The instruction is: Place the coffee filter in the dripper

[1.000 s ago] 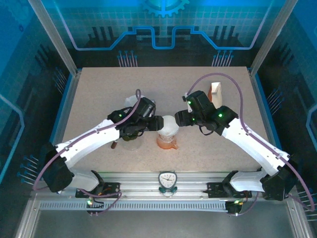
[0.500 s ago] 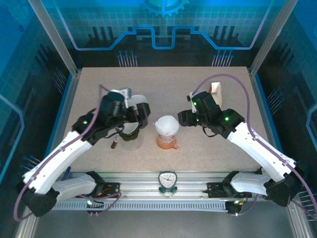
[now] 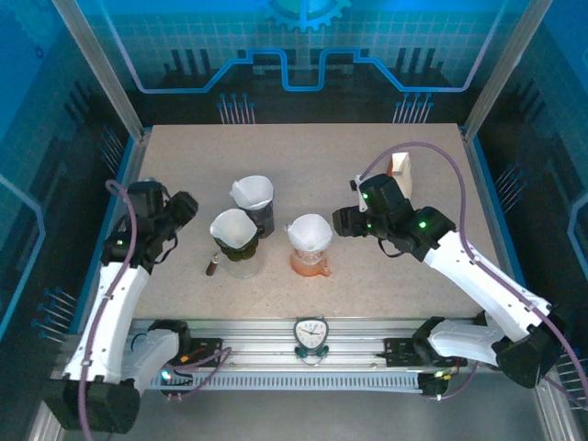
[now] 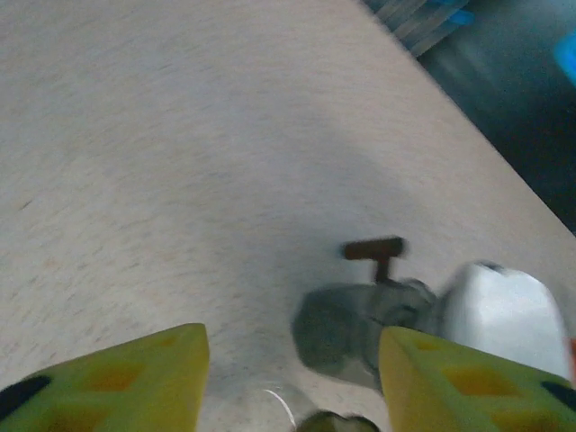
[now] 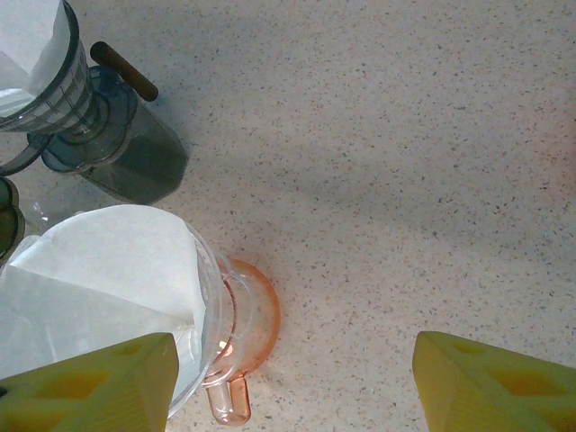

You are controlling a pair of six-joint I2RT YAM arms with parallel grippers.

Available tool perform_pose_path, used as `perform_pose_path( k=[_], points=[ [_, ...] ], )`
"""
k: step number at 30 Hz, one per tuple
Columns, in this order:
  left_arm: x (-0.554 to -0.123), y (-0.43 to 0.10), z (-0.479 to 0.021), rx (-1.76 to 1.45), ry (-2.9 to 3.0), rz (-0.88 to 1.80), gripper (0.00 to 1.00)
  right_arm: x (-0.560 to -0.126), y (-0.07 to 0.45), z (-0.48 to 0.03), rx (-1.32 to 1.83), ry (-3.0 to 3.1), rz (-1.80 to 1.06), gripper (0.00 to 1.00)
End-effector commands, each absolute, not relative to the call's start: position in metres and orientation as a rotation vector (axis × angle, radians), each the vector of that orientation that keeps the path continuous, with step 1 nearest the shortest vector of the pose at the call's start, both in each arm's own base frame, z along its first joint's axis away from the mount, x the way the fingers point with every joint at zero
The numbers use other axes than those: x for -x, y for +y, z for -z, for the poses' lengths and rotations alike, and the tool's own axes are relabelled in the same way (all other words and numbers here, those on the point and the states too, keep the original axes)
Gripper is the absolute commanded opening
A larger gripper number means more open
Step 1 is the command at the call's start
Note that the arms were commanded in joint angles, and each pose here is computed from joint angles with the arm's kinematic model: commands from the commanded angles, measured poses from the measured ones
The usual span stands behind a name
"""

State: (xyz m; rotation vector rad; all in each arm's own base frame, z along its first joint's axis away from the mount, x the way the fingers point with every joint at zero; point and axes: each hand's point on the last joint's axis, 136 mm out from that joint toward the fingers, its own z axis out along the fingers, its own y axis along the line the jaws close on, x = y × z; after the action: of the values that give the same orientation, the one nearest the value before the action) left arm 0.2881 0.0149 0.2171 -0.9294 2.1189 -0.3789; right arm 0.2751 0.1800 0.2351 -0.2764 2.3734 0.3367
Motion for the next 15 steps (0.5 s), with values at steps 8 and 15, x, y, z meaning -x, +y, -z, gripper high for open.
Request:
perform_pose_path(
  k=[8, 15],
  points=[
    [-0.281, -0.006, -0.107, 1.224, 2.274, 0.71, 0.12, -0.28, 0.171, -0.244, 0.223, 2.322, -0.383, 0.71],
    [-0.275, -0.028, -0.084, 1.195, 2.344, 0.74, 0.08, -0.282, 0.17, -0.24, 0.207, 2.325, -0.398, 0.71]
  ],
)
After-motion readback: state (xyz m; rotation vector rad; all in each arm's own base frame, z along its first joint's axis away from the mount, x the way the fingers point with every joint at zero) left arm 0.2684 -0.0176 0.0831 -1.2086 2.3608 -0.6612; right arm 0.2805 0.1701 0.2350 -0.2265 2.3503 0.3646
